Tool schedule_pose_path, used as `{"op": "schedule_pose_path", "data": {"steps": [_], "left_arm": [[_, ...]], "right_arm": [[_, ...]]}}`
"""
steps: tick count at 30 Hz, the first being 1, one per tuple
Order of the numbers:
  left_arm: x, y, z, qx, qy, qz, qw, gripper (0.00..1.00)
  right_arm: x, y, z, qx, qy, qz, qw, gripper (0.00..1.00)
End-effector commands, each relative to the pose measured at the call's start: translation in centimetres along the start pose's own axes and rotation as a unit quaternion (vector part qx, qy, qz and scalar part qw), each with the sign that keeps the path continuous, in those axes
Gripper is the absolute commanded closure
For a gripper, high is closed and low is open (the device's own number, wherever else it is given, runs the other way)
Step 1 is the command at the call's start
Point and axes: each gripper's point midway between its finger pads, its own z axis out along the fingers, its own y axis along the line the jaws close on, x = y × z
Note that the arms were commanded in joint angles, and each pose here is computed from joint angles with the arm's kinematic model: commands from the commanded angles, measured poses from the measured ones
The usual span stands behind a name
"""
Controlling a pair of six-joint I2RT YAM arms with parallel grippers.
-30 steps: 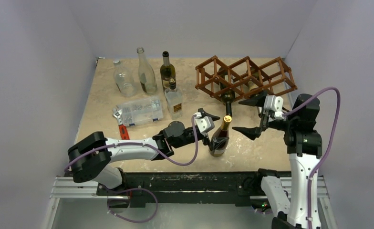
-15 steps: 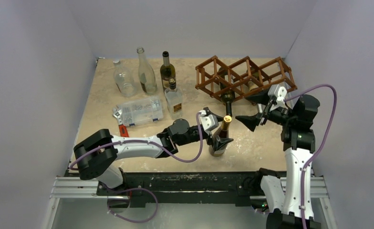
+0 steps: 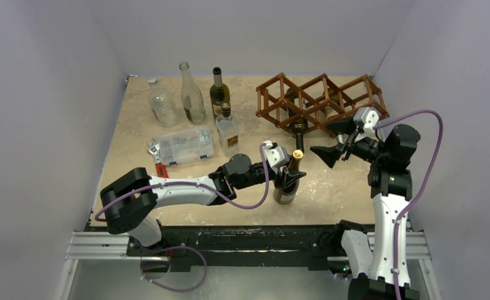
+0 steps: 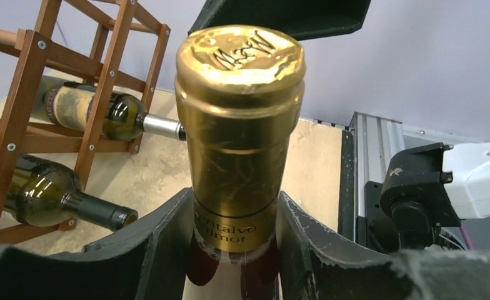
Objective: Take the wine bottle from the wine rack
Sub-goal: Pick up the wine bottle from the center of the board, then place the wine bottle at the center of the board.
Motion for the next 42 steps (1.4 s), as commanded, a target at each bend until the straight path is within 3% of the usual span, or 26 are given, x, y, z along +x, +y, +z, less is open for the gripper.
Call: {"op": "schedule_pose_path", "data": {"steps": [1, 2, 8, 15, 27, 37, 42], "left_arm": [[-4.4, 0.6, -0.5, -0.019, -0.047, 0.015, 0.999, 0.94], [-4.7, 0.9, -1.0, -0.031, -0.048, 0.014, 0.998, 1.0], [-7.4, 3.5, -5.4, -0.127, -0.074, 0.005, 0.989, 1.0], [-8.4, 7.0, -12.1, -0.247, -0.059, 0.02, 0.967, 1.0], [-9.2, 14.0, -23.5, -0.446, -0.057, 0.026, 0.893, 1.0], [-8.2, 18.1, -29.0, -0.565, -0.039, 0.001, 0.824, 1.0], [-8.8, 18.9, -30.9, -0.596, -0.041, 0.012, 0.802, 1.0]], "right_arm": [[-0.3, -0.3, -0.1, 0.011, -0.007, -0.01, 1.0, 0.01], [-0.3, -0.3, -0.1, 0.011, -0.007, -0.01, 1.0, 0.01], [-0.2, -0.4, -0.2, 0.015, -0.005, -0.013, 1.0, 0.01], [-0.2, -0.3, -0.2, 0.015, -0.005, -0.015, 1.0, 0.01], [0.1, -0.3, -0.2, 0.015, -0.004, -0.014, 1.0, 0.01], [0.3, -0.4, -0.2, 0.015, -0.003, -0.012, 1.0, 0.01], [0.3, -0.4, -0.2, 0.014, -0.003, -0.01, 1.0, 0.01]]}}
